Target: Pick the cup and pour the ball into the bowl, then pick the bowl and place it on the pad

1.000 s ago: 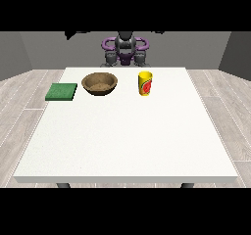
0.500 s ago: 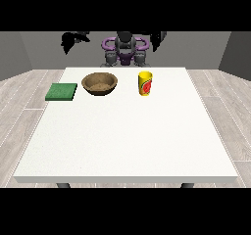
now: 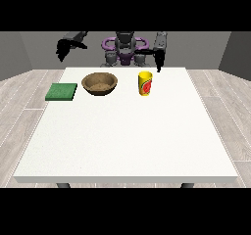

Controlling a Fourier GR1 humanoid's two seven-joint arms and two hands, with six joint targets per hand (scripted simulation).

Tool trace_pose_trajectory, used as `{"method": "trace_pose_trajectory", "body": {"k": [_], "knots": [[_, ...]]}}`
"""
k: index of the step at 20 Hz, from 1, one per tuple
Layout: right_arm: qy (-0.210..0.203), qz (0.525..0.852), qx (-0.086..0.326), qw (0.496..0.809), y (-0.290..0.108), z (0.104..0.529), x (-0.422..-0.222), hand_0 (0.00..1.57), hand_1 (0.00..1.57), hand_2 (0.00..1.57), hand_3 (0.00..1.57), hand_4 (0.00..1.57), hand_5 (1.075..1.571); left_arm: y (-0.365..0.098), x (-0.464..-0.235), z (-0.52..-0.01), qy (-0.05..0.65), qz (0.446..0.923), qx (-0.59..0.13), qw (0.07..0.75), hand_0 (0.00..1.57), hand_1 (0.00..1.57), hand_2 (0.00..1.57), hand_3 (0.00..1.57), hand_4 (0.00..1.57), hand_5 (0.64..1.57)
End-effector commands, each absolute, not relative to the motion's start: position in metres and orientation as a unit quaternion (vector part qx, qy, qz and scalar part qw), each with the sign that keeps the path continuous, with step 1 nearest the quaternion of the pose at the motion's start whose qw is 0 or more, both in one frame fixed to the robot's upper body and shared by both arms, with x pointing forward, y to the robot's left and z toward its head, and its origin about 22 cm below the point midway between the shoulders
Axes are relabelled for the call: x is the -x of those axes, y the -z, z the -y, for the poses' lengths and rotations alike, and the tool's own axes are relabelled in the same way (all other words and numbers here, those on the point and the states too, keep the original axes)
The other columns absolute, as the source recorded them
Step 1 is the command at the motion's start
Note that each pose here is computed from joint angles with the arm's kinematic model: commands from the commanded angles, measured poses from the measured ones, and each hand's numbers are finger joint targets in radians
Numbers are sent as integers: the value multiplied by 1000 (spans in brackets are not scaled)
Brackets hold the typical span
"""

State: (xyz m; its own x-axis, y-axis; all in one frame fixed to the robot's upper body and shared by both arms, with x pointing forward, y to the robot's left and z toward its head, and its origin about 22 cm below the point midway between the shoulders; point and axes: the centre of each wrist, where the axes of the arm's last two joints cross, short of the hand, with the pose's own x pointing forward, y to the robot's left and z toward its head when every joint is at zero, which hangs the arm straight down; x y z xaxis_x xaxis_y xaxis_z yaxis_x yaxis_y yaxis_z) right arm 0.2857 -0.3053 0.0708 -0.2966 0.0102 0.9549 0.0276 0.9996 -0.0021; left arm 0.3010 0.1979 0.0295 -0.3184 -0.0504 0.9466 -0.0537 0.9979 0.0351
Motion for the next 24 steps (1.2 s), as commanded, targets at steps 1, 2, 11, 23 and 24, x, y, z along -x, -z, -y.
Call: {"method": "trace_pose_trajectory", "body": {"k": [1, 2, 11, 23, 24], "knots": [[3, 808, 10, 589, -74, 307, -291, 0, 0, 0, 0, 206, 1571, 19, -296, -197, -4, 809, -39, 587, 0, 0, 0, 0, 0, 1477], [-10, 813, 8, 583, -77, 295, -289, 0, 0, 0, 0, 188, 1571, 11, -314, -224, -19, 817, -53, 573, 0, 0, 0, 0, 0, 1486], [6, 807, 9, 590, -79, 349, -303, 0, 0, 0, 0, 130, 1571, 32, -333, -191, -18, 796, -59, 602, 0, 0, 0, 0, 0, 1444], [-21, 806, 0, 591, -109, 372, -295, 0, 0, 0, 122, 0, 1570, 58, -336, -227, 46, 777, -265, 570, 1289, 1289, 1571, 1571, 1153, 1547], [-10, 792, -8, 610, -107, 369, -298, 0, 0, 0, 189, 0, 1570, 66, -328, -215, 84, 776, -274, 562, 1288, 1288, 1571, 1571, 1174, 1546]]}}
